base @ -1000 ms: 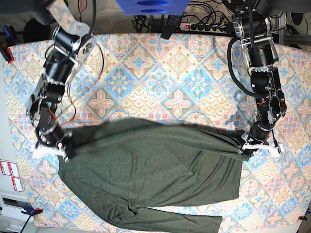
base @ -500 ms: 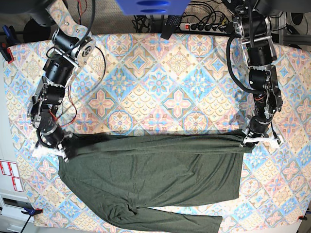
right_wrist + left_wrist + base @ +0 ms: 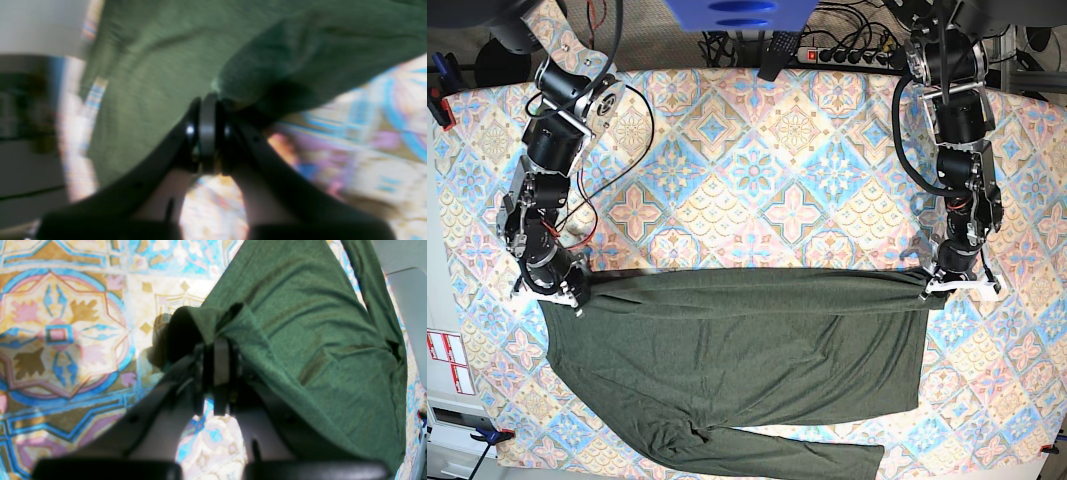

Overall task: Fold the T-shirt properly
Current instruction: 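Pull the shoulder edge further toward the hem with both grippers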

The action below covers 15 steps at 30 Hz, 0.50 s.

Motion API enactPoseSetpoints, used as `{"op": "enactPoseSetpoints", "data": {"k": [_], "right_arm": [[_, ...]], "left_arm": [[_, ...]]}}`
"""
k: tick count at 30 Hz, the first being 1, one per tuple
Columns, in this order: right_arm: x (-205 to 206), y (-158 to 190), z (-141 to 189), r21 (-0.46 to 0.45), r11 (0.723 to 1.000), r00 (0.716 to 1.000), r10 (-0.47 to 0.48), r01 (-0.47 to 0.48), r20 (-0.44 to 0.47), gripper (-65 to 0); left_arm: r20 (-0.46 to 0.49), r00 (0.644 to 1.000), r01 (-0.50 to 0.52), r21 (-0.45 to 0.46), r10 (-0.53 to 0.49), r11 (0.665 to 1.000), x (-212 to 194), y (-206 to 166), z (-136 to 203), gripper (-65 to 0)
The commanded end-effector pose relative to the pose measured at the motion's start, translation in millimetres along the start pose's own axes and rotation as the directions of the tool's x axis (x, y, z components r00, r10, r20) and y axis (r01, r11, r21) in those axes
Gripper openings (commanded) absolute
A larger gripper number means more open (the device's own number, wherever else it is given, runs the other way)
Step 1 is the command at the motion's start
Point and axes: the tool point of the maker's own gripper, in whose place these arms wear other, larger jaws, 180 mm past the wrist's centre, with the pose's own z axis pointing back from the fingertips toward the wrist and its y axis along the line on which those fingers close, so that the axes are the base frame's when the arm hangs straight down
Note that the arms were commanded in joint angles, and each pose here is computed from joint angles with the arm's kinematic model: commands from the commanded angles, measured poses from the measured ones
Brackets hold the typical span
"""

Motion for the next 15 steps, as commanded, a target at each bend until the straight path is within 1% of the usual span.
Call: {"op": "enactPoseSetpoints", "data": {"k": [1,2,3,5,6,8,9,10,11,12,13,15], "right_arm": [[24.6,12.7,2.7,0.018,0.999,0.997,0.044,-0.045,0.057,-58.2],[26.9,12.1,2.9,0.002,0.998,0.996,0.07,-0.07,0.059,-55.3],[31.1,15.8,2.6,0.002,0.997,0.995,0.08,-0.08,0.065,-52.8],[32.1,17.3,2.3,0.002,0.996,0.994,0.084,-0.084,0.064,-47.1],[30.2,15.9,2.4,0.0,0.996,0.995,0.084,-0.084,0.058,-44.7],[29.9,15.8,2.4,0.0,0.996,0.995,0.084,-0.084,0.056,-42.2],[32.7,17.3,3.6,0.002,0.996,0.994,0.087,-0.088,0.064,-42.2],[37.1,19.4,5.9,0.004,0.996,0.993,0.094,-0.095,0.078,-42.2],[40.7,20.7,8.3,0.006,0.995,0.991,0.1,-0.101,0.089,-42.2],[41.7,16.6,11.1,-0.001,0.995,0.99,0.102,-0.102,0.096,-42.2],[36.3,7.3,14.1,-0.017,0.994,0.99,0.107,-0.106,0.09,-42.1],[28.7,-4.5,18.1,-0.037,0.993,0.99,0.114,-0.112,0.08,-41.8]], "left_arm": [[0.054,0.999,0.009,-0.029,-0.007,1.0,23.5,-12.0,-0.3,-65.0],[0.052,0.999,0.009,-0.029,-0.007,1.0,23.2,-12.0,-0.3,-64.7],[0.052,0.999,0.008,-0.028,-0.007,1.0,23.2,-11.7,-0.3,-62.1],[0.044,0.999,0.007,-0.026,-0.006,1.0,22.0,-11.6,-0.2,-53.4],[0.019,1.0,0.009,-0.026,-0.008,1.0,18.0,-11.4,-0.3,-46.8],[-0.024,0.999,0.022,-0.023,-0.022,1.0,17.3,-7.4,1.7,-33.6],[-0.046,0.999,0.019,-0.022,-0.02,1.0,13.9,-5.2,2.7,-26.4],[-0.05,0.998,0.023,-0.026,-0.024,0.999,15.0,-5.8,4.6,-20.7],[-0.047,0.998,0.028,-0.028,-0.029,0.999,15.3,-5.4,7.5,-16.4],[-0.047,0.998,0.04,-0.028,-0.041,0.999,12.0,-2.2,12.4,-13.4],[-0.043,0.998,0.053,-0.03,-0.055,0.998,10.2,-0.5,17.9,-12.4],[-0.028,0.996,0.078,-0.04,-0.08,0.996,9.7,-0.5,27.7,-12.8]]}}
